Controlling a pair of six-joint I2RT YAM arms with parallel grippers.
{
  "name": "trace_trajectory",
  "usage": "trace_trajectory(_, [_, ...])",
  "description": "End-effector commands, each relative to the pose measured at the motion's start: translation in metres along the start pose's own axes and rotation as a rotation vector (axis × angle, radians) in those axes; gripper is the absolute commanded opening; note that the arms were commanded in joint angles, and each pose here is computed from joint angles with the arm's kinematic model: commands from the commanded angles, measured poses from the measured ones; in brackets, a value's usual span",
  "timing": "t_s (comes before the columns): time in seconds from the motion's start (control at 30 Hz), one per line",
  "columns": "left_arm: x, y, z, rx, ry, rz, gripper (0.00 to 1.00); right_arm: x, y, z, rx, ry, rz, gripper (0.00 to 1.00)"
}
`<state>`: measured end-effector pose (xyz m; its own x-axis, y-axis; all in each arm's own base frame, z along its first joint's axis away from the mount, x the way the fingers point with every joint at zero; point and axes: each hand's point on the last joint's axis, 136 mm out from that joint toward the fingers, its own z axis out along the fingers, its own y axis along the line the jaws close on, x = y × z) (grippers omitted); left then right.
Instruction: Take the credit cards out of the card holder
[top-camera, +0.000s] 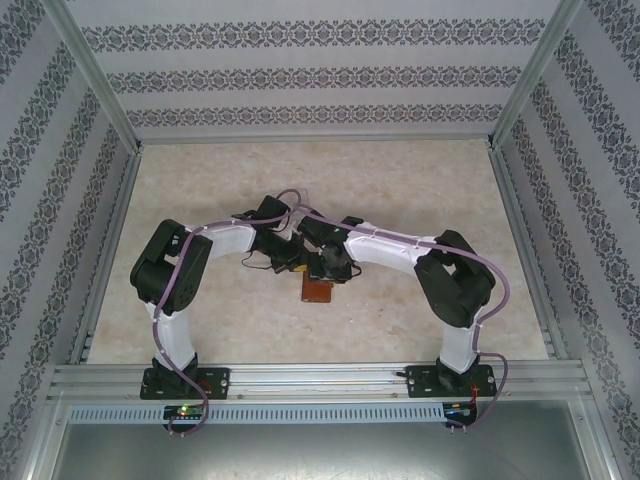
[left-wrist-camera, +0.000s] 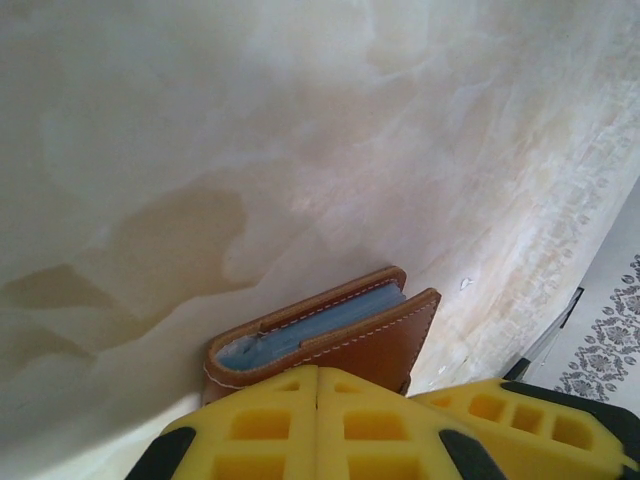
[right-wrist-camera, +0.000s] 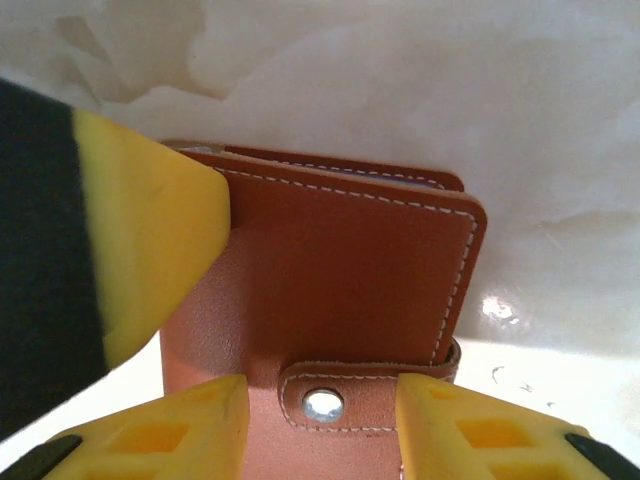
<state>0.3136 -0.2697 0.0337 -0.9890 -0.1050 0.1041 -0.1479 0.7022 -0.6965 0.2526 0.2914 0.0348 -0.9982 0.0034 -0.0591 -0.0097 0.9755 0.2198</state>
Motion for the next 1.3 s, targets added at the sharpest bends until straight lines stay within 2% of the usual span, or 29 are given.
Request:
trace_trajectory(0.0, [0.010,0.028,0.004,-0.059,0.028,-0.044,0.00,0.004,-0.004,0.004,0.052,0.010,-0.006,0.43])
trace_trajectory(0.53, [0.009,0.031,0.005,-0.055,0.030,-0.056,0.00,0.008,-0.026,0.020,0.226,0.012,-0.073,0.44])
trace_trajectory(0.7, [0.009,0.032,0.004,-0.060,0.032,-0.053,0.00,0.009,-0.029,0.021,0.241,0.011,-0.077,0.40])
trace_trajectory(1.27, [0.011,0.047,0.003,-0.115,0.053,-0.047,0.00,-0.002,-0.028,-0.011,0.211,-0.077,-0.067,0.27])
